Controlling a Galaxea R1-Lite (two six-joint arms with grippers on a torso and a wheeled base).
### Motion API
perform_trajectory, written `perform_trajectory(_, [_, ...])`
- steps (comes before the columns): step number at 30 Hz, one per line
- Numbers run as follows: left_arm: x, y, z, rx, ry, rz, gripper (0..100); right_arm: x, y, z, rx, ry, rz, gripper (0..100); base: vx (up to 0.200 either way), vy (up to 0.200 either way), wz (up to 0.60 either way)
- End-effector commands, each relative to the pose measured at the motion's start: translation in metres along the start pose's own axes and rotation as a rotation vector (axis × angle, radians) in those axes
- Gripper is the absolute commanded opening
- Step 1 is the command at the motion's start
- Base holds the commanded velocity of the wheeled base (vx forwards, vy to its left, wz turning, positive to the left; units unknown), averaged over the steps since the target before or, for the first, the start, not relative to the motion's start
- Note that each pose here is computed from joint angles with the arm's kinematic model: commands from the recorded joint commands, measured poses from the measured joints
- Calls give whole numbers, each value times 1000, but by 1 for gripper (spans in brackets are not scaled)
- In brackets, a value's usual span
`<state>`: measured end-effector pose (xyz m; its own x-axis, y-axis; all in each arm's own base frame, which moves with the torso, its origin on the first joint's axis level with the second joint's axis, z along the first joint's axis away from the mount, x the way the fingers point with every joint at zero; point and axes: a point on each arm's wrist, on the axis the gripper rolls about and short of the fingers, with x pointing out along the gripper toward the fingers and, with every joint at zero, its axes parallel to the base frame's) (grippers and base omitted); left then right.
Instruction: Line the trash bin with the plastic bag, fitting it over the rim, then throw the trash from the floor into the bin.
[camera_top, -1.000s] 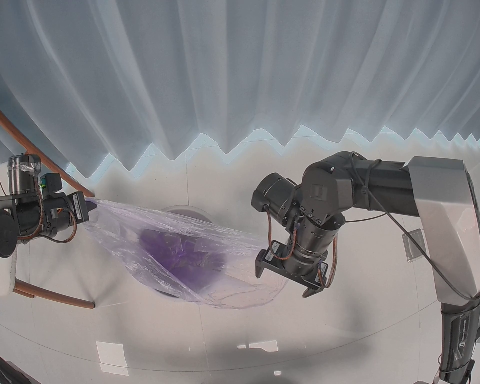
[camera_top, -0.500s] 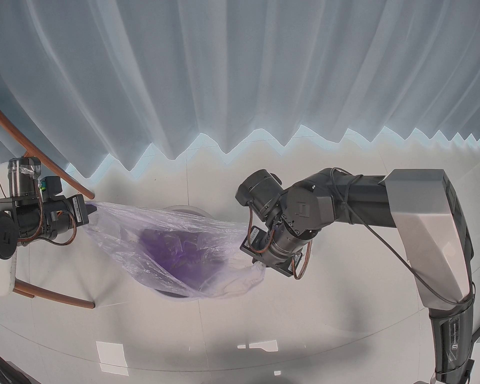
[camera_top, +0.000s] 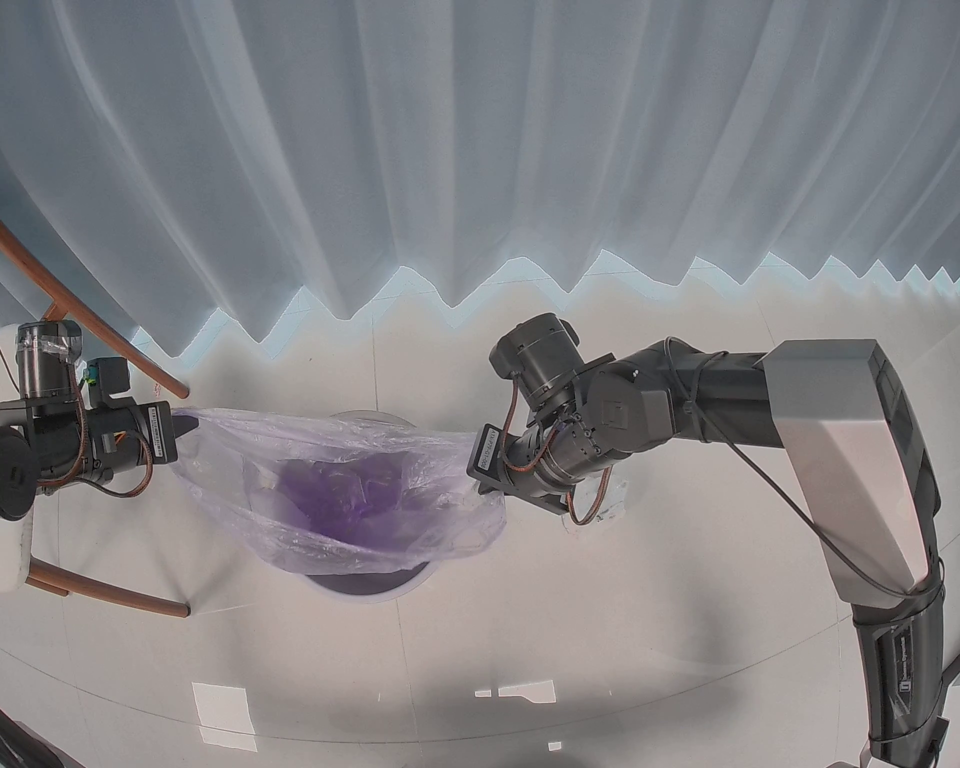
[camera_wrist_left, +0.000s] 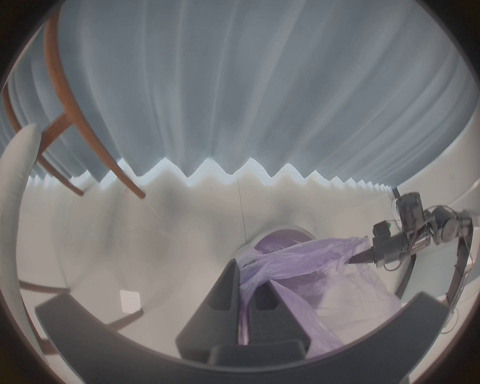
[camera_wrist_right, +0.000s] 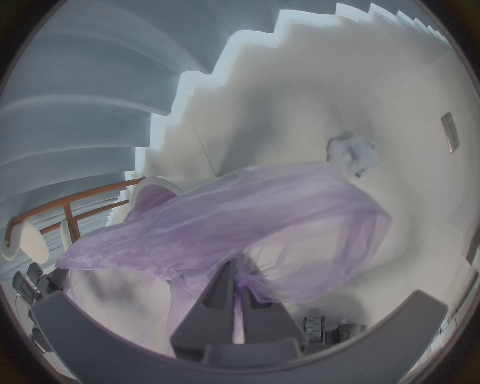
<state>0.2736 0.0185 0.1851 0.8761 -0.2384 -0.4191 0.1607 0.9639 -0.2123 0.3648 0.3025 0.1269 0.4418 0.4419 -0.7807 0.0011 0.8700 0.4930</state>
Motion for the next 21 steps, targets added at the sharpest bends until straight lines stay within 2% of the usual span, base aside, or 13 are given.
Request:
perform_trajectory(1, [13,4,4,39,-23,0,0,16,-14,10,-10,-7,-2,0,0,0,0])
perform_trajectory(3, [15,3,13,48,-62,-3,0,14,-17,18,-25,-33,19,0,0,0,0])
perform_trajectory(7, [14,-3,8,22,-43,-33,0,9,-17,29,-32,-95,54,0,0,0,0])
perform_trajectory(12, [8,-12,-5,8,-14,-52,0,-14,-10,37,-11,-205,24,0,0,0,0])
perform_trajectory(16, [6,-14,-13,3,8,-55,0,-16,-9,39,16,-248,16,0,0,0,0])
perform_trajectory(21, [-1,-17,-23,-1,28,-57,0,-10,5,43,10,-338,135,0,0,0,0])
